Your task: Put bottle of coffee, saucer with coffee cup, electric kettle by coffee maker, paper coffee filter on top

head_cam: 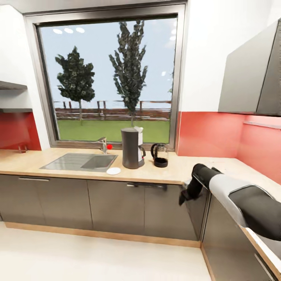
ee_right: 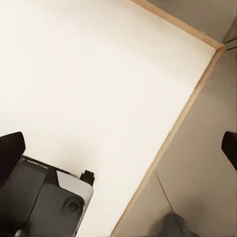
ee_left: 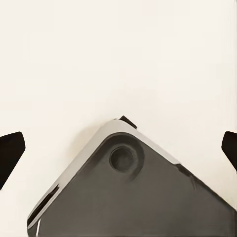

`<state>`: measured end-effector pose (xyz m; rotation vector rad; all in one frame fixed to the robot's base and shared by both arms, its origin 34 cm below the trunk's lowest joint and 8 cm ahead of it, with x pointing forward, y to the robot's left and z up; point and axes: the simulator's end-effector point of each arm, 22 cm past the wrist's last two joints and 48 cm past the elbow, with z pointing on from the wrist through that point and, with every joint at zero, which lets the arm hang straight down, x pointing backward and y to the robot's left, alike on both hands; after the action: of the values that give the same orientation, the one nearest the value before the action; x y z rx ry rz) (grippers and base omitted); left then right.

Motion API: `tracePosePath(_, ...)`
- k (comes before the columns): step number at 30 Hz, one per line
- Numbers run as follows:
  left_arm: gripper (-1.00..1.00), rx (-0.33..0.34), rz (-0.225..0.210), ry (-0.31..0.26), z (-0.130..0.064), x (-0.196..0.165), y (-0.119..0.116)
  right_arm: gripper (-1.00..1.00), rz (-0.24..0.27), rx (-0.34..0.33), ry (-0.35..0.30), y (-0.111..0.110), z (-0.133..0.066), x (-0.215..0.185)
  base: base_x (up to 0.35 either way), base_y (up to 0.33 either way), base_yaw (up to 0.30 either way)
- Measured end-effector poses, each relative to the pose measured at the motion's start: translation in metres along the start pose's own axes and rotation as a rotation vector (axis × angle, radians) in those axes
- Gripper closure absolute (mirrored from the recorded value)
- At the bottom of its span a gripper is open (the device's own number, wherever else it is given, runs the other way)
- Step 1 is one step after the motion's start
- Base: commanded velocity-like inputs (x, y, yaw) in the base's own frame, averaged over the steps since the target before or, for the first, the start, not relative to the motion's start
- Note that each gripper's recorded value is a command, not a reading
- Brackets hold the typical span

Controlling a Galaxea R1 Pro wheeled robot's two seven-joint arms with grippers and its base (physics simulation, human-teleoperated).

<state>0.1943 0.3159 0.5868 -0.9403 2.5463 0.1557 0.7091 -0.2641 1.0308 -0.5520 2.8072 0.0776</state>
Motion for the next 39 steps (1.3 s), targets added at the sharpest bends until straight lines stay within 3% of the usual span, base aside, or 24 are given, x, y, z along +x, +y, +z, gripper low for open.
tracePosePath(3, -1.0, 0.008, 0.001, -0.005, 0.0, 0.0, -0.004, -1.0, 0.001, -0.028, -0.007, 0.016, 0.062, 0.036, -0.002, 0.0, -0.022)
tracePosePath(4, -1.0, 0.011, 0.002, -0.007, 0.0, 0.0, -0.005, -1.0, -0.02, 0.0, -0.052, 0.029, 0.101, 0.049, -0.001, 0.0, -0.006)
tracePosePath(5, -1.0, 0.011, 0.002, -0.008, 0.0, 0.0, -0.006, -1.0, -0.033, 0.005, 0.0, 0.043, 0.148, 0.098, 0.0, 0.0, -0.004)
tracePosePath(6, -1.0, 0.012, 0.001, -0.01, 0.0, -0.001, -0.007, -1.0, -0.043, 0.022, -0.013, 0.048, 0.162, 0.108, 0.0, 0.0, 0.0)
tracePosePath(7, -1.0, 0.013, -0.004, -0.034, -0.001, -0.005, -0.008, -1.0, -0.073, 0.037, -0.109, 0.061, 0.185, 0.109, 0.0, 0.0, 0.0)
tracePosePath(8, -1.0, 0.01, -0.009, -0.047, -0.001, -0.008, -0.007, -1.0, -0.076, 0.002, -0.047, 0.086, 0.226, 0.175, 0.0, 0.0, 0.0)
tracePosePath(9, -1.0, 0.01, -0.015, -0.063, -0.001, -0.012, -0.007, -1.0, -0.077, -0.024, -0.027, 0.105, 0.25, 0.218, 0.0, 0.0, 0.0)
tracePosePath(10, -1.0, 0.019, -0.021, -0.077, -0.001, -0.014, -0.009, -1.0, -0.092, -0.047, -0.108, 0.12, 0.266, 0.237, 0.0, 0.0, 0.0)
tracePosePath(13, -1.0, 0.013, -0.038, -0.082, -0.001, -0.017, -0.008, -1.0, -0.094, -0.065, -0.155, 0.132, 0.275, 0.251, 0.0, 0.0, 0.0)
tracePosePath(18, -1.0, -0.04, -0.186, -0.104, 0.001, -0.027, 0.004, -1.0, -0.093, -0.088, -0.177, 0.148, 0.285, 0.276, 0.0, 0.0, 0.0)
tracePosePath(22, -1.0, -0.046, -0.22, -0.11, 0.0, -0.027, 0.004, -1.0, -0.097, -0.087, -0.217, 0.147, 0.286, 0.278, 0.0, 0.0, 0.0)
tracePosePath(26, -1.0, -0.042, -0.221, -0.112, 0.0, -0.027, 0.002, -1.0, -0.061, -0.066, -0.281, 0.14, 0.283, 0.27, 0.0, 0.0, 0.0)
tracePosePath(30, -1.0, -0.027, -0.206, -0.105, -0.001, -0.022, -0.006, -1.0, 0.0, -0.003, -0.374, 0.124, 0.278, 0.253, 0.029, 0.013, 0.0)
tracePosePath(36, -1.0, 0.017, -0.117, -0.087, -0.002, -0.018, -0.019, -1.0, 0.023, 0.054, -0.467, 0.112, 0.269, 0.236, 0.205, 0.149, 0.0)
tracePosePath(39, -1.0, 0.027, -0.095, -0.071, -0.001, -0.014, -0.021, -1.0, 0.022, 0.064, -0.495, 0.11, 0.267, 0.231, 0.266, 0.209, 0.0)
